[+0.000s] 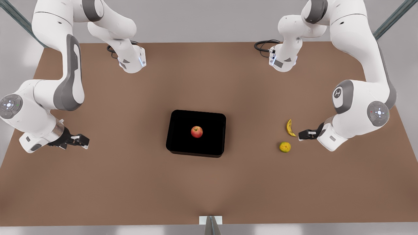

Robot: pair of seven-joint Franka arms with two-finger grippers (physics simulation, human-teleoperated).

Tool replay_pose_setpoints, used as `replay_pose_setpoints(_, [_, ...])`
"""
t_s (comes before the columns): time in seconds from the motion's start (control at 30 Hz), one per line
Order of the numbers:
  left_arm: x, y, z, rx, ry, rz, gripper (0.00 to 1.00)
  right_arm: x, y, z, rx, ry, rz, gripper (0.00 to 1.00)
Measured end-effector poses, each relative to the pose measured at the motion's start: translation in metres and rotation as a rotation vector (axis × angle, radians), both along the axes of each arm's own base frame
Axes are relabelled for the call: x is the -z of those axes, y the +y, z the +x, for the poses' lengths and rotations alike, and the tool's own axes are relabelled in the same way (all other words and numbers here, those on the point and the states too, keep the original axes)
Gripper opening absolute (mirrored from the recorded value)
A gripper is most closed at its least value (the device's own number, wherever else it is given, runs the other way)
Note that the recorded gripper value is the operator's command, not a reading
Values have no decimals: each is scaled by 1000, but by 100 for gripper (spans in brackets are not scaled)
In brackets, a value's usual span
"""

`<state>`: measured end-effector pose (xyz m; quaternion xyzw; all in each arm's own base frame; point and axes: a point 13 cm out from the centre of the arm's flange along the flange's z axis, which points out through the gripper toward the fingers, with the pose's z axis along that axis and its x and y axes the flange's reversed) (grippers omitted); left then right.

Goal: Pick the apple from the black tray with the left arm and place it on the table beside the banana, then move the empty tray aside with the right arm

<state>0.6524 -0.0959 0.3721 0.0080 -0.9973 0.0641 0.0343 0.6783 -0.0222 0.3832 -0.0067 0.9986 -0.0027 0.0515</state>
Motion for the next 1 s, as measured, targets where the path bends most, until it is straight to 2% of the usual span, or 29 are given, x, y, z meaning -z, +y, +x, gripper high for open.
replay_pose_setpoints(0.13, [0,-14,10,7,-33,-3,100,1,9,0,-18,1,0,100])
replay_pose_setpoints(0.23, [-2,-180,-7,223,-109,11,100,8,12,1,-25,11,-1,100])
replay_pose_setpoints(0.3, [0,-282,-43,342,-146,22,100,47,10,12,-26,55,-1,100])
replay_pose_setpoints(0.4, [29,-401,-127,487,-163,88,100,84,6,24,-25,88,-3,100])
replay_pose_setpoints(0.47, [62,-443,-169,514,-146,123,98,61,7,30,-28,55,-4,100])
replay_pose_setpoints(0.5, [86,-458,-185,517,-130,141,100,44,6,29,-27,41,-6,100])
replay_pose_setpoints(0.6, [139,-469,-221,488,-81,192,100,8,6,26,-28,12,-8,100])
replay_pose_setpoints(0.73, [171,-476,-225,372,-79,180,100,4,8,22,-32,28,-6,100])
replay_pose_setpoints(0.93, [228,-484,-168,176,-131,126,100,6,10,18,-37,47,-6,100])
replay_pose_setpoints(1.0, [246,-492,-159,139,-151,109,100,7,10,17,-38,51,-7,100])
